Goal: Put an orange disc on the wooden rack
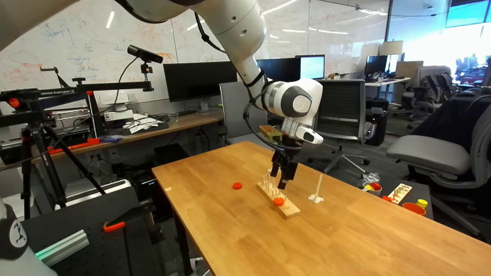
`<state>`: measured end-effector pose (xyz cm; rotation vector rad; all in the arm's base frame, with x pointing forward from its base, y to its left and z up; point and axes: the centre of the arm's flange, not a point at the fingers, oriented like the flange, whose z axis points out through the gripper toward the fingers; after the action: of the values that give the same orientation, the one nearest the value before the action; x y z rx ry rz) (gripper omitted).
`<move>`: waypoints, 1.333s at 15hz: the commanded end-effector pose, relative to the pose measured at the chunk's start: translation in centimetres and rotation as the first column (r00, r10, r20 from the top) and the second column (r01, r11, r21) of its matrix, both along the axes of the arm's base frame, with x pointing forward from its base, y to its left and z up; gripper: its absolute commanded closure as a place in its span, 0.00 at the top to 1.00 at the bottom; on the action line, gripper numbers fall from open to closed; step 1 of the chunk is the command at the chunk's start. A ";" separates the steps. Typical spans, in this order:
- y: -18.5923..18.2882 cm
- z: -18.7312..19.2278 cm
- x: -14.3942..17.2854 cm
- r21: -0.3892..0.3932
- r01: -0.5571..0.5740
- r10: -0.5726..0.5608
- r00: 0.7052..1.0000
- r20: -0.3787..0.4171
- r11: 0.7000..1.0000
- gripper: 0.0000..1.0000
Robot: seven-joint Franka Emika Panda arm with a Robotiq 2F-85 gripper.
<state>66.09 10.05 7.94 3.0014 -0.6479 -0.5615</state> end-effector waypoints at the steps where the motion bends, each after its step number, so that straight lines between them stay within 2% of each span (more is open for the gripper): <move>1: 1.0 5.0 1.6 0.037 -0.035 0.037 0.998 -0.058 0.999 1.00; 3: 1.3 7.3 2.3 0.014 -0.051 0.051 0.997 -0.051 0.999 1.00; 10: 2.1 13.4 6.2 -0.084 -0.078 0.088 0.990 0.112 0.993 1.00; 15: 3.4 16.9 7.6 -0.089 -0.104 0.117 0.980 0.160 0.991 1.00; 17: 3.9 18.0 7.7 -0.075 -0.115 0.125 0.979 0.160 0.991 1.00; 19: 4.3 18.7 7.6 -0.044 -0.122 0.126 0.986 0.109 0.992 1.00; 20: 4.4 19.0 7.6 -0.006 -0.122 0.122 0.992 0.039 0.993 1.00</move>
<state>72.69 13.77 24.97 3.0258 -0.4774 -0.3218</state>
